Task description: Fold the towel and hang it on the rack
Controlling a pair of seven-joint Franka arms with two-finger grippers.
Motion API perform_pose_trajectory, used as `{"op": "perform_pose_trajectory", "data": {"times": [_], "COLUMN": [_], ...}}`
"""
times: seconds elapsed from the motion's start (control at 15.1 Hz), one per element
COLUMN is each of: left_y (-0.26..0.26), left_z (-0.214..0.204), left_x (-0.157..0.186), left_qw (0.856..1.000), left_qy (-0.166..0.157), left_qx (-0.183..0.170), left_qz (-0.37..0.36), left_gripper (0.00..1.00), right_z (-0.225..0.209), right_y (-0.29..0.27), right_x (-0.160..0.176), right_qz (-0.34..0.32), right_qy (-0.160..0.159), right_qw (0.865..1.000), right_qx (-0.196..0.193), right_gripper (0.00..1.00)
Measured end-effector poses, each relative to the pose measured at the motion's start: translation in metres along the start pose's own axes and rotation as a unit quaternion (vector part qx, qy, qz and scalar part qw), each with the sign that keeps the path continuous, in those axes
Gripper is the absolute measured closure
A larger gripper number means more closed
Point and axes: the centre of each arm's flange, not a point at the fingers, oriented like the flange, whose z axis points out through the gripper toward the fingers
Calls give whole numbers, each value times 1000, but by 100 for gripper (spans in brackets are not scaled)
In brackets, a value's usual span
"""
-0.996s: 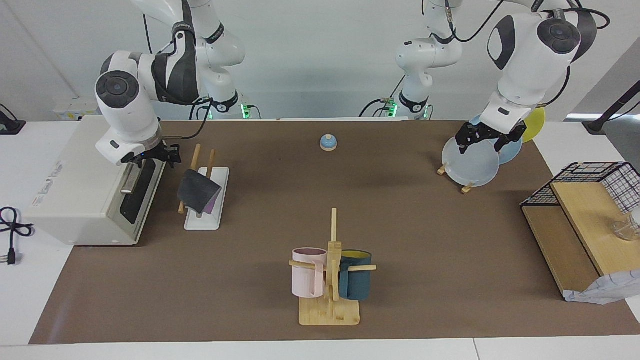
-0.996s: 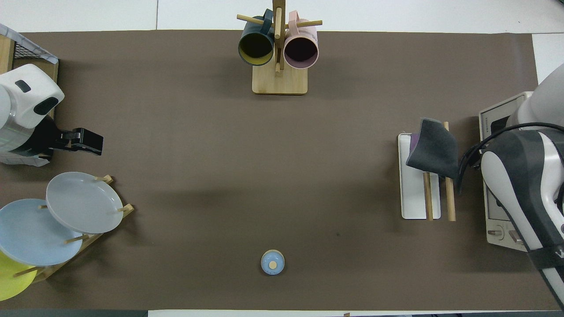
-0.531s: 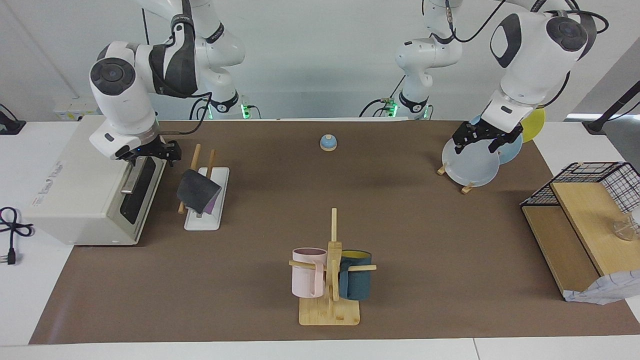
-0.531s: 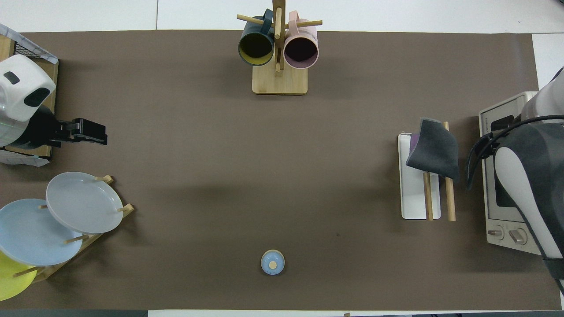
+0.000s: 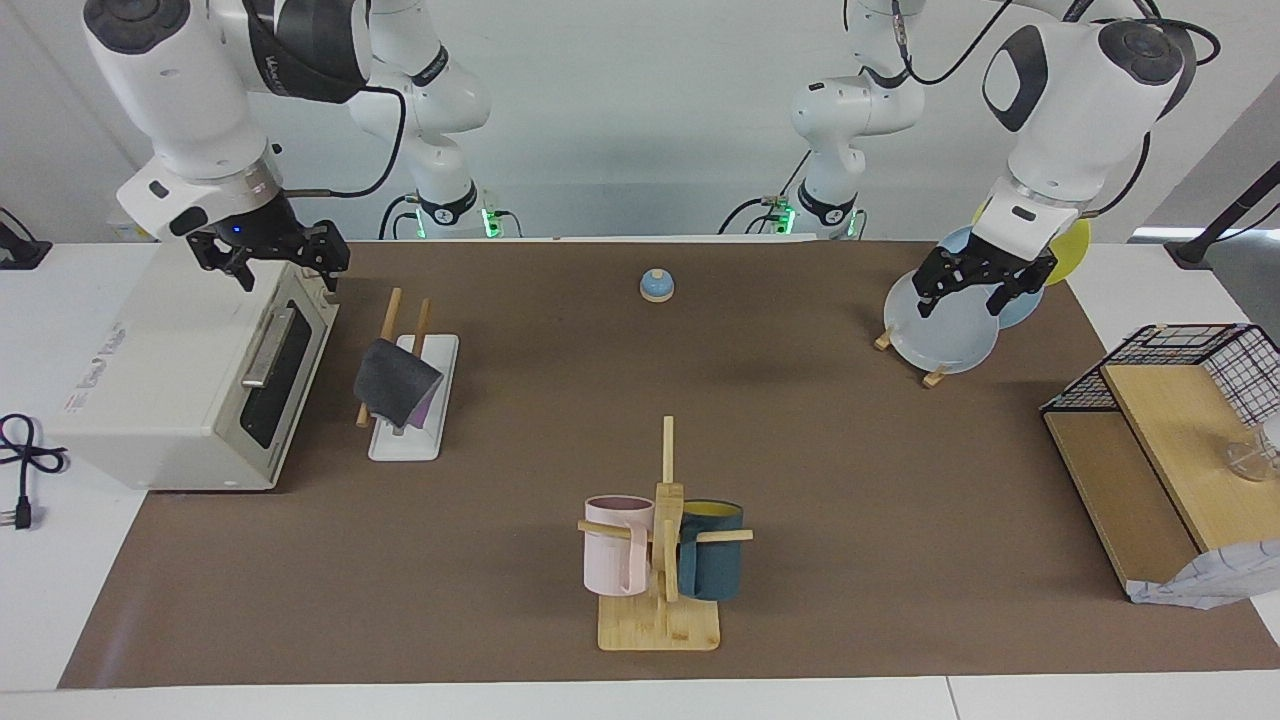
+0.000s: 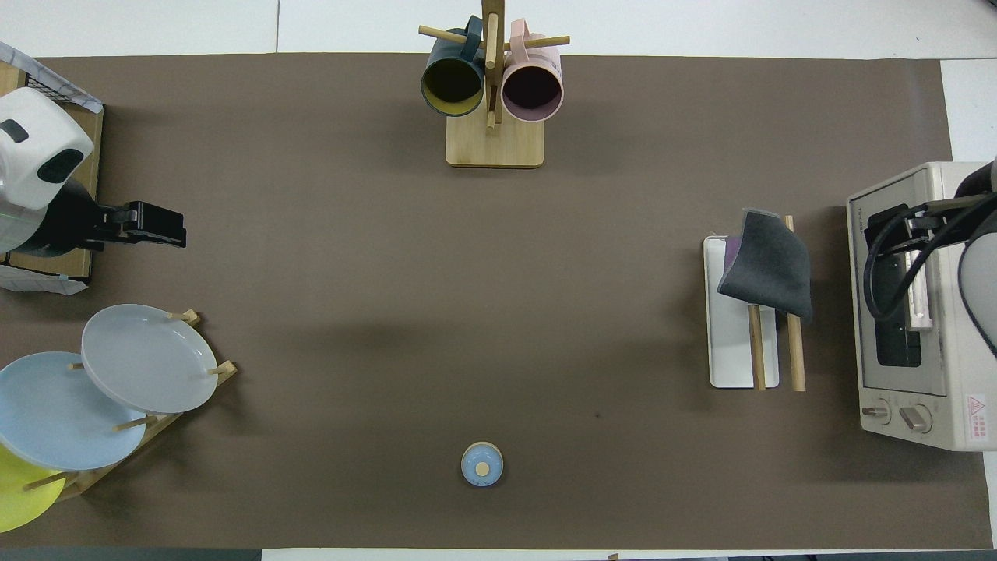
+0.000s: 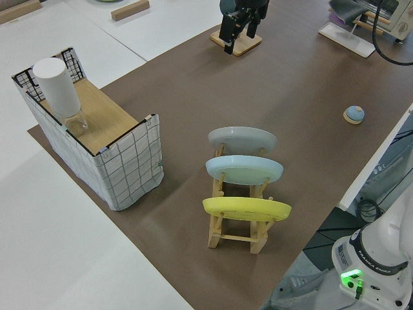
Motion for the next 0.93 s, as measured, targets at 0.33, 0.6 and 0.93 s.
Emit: {"op": "perform_pose_trajectory", "data": {"times": [0.33,0.6,0.93], "left_y": [1,0,-1], "left_z": [2,4,3], "left_x": [0,-2,-7], "left_qw": [1000,1000,999], "left_qy": [-2,-13,-35], "left_qx": [0,3,4], "left_qz": [17,19,19], "left_gripper": [0,0,0], "right_z": [-4,-5,-5], "right_y": [1,5,25], "right_x": [1,5,5], "right_qz": [2,6,24], "right_qy": [5,6,5], "right_qw": [1000,1000,1000], "right_qx": [9,9,11], "right_gripper": [0,0,0]}}
